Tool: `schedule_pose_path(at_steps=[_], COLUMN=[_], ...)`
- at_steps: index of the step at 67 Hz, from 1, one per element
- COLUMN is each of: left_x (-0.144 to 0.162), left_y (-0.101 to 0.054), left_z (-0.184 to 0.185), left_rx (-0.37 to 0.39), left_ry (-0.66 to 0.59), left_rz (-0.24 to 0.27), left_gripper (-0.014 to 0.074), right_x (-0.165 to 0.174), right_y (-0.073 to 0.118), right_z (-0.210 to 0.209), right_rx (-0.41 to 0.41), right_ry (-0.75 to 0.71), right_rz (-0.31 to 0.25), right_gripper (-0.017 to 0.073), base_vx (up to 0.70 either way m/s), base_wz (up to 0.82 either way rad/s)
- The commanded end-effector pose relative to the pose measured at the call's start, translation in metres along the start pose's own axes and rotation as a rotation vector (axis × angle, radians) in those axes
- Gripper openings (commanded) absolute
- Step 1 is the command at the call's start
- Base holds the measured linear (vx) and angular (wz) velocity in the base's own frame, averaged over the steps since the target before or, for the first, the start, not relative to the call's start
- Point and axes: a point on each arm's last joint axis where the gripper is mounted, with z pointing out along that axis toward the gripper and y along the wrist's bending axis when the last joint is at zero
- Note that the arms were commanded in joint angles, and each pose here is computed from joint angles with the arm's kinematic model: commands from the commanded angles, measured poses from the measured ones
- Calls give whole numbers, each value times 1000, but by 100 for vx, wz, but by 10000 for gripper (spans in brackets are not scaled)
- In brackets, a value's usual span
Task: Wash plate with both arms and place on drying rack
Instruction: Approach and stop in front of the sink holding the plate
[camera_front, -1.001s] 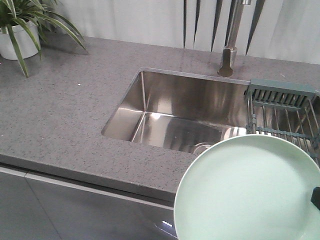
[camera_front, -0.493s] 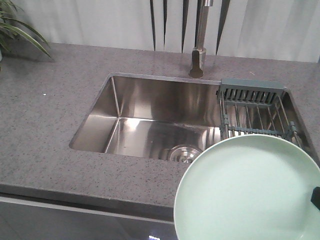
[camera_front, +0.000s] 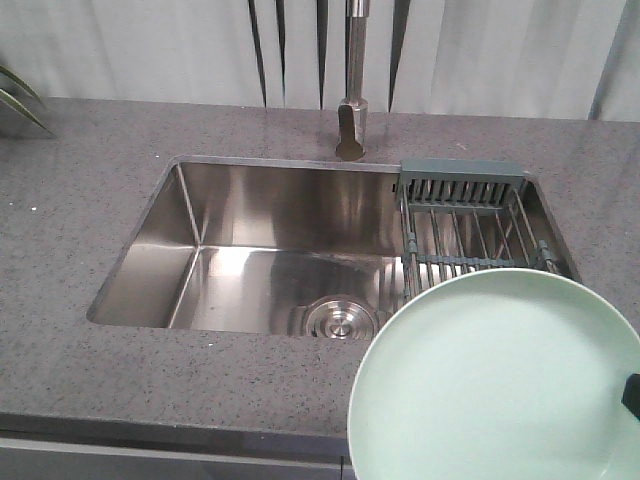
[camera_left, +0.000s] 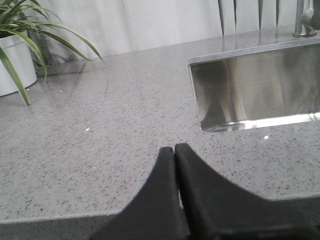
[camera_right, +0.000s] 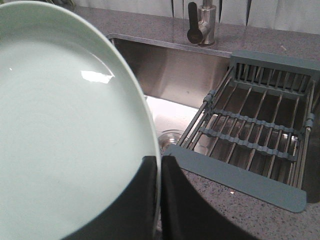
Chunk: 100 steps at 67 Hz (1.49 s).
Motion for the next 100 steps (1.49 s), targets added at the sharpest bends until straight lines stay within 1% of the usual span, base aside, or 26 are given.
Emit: schedule_pose_path(at_steps=[1,100], left_x=[-14,-14], left_y=[1,1], left_z=[-3,-3], left_rx=[-10,-10], left_ry=[-106,-106], left_rz=[-16,-16], left_gripper=[-6,-6], right_x=[-14,-14], right_y=[-1,-1], right_z=[-3,-3], right_rx=[19,19], right_ry=[-89,-89], right_rz=[8,8], right_gripper=[-4,-4], base_vx=[4,5], base_wz=[-8,-4])
